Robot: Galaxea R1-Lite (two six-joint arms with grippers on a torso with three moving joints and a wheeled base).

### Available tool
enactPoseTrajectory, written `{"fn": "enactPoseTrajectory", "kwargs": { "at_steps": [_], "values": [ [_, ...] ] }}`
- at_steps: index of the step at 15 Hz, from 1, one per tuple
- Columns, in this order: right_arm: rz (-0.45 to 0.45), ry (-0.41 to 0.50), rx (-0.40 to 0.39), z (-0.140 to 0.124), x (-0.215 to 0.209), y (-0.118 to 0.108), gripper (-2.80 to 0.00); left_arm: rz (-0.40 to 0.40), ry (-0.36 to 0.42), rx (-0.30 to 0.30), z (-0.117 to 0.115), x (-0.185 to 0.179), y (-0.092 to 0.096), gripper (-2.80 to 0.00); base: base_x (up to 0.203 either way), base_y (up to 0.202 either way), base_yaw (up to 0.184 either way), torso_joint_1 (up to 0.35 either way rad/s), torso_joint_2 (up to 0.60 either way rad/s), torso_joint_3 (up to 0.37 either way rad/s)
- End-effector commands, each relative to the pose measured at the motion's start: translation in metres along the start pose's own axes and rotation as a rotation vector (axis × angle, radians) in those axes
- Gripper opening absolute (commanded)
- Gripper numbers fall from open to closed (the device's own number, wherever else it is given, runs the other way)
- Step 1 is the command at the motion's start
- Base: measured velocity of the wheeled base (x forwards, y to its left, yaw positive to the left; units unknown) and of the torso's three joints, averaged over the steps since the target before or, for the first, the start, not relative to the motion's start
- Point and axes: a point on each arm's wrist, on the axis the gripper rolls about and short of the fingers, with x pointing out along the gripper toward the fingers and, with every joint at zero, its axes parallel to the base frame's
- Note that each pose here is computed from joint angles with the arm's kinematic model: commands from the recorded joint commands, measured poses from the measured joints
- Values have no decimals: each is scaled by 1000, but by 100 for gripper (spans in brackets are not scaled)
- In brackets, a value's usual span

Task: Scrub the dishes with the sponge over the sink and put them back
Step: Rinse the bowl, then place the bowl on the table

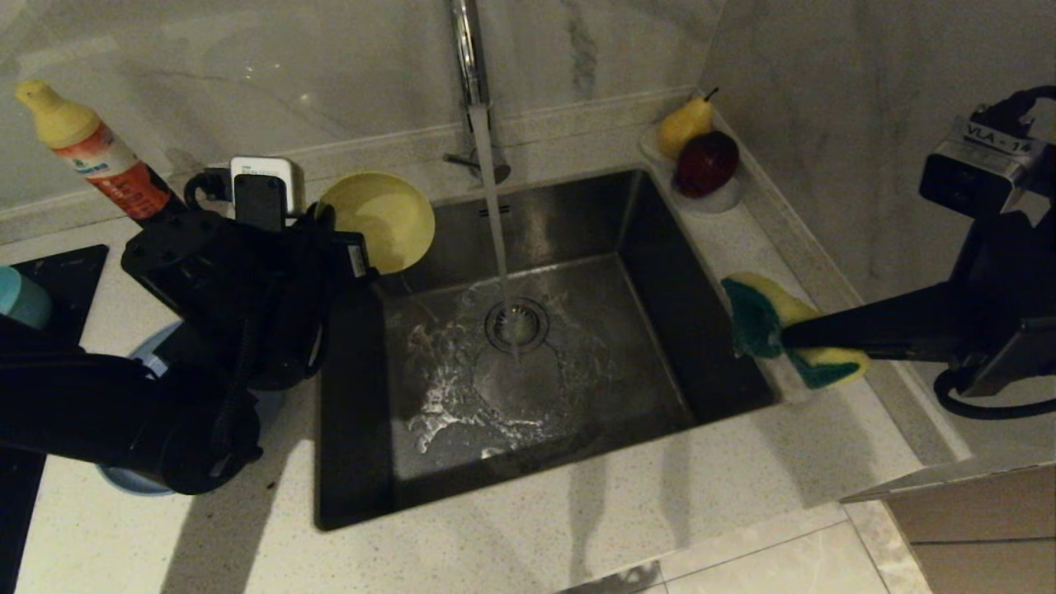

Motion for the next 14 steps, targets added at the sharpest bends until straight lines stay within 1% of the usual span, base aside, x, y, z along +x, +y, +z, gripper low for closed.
{"fn": "enactPoseTrajectory", "kwargs": {
  "at_steps": [1,3,4,6,7,8,9,10,11,12,13,14],
  "values": [
    [4,1,3,-3,-3,1,-280,-14,206,-33,8,0,11,-280,0,0,0,0,0,0],
    [4,1,4,-5,-5,1,-280,-38,403,-92,23,-3,19,-280,0,0,0,0,0,0],
    [5,-1,4,-6,-6,2,-280,-53,491,-145,38,-5,23,-280,0,0,0,0,0,0],
    [3,1,6,-9,-8,2,-280,-83,621,-282,74,-10,34,-280,0,0,0,0,0,0],
    [2,2,7,-14,-11,1,-280,-92,717,-332,86,-16,40,-280,0,0,0,0,0,0],
    [2,1,7,-17,-13,2,-280,-105,795,-377,96,-23,46,-280,0,0,0,0,0,0],
    [2,2,7,-20,-15,1,-280,-118,830,-443,109,-32,54,-280,0,0,0,0,0,0],
    [0,7,11,-23,-15,0,-280,-114,816,-510,120,-39,59,-280,0,0,0,0,0,0],
    [-3,14,18,-24,-15,-2,-280,-107,781,-558,132,-45,66,-280,0,0,0,0,0,0],
    [-5,20,23,-26,-14,-3,-280,-93,752,-590,141,-51,74,-280,0,0,0,0,0,0],
    [3,20,20,-27,-16,-2,-280,-65,728,-606,148,-56,85,-280,0,0,0,0,0,0],
    [13,22,19,-29,-18,-1,-280,-28,725,-613,149,-60,94,-280,0,0,0,0,0,0]
  ]
}}
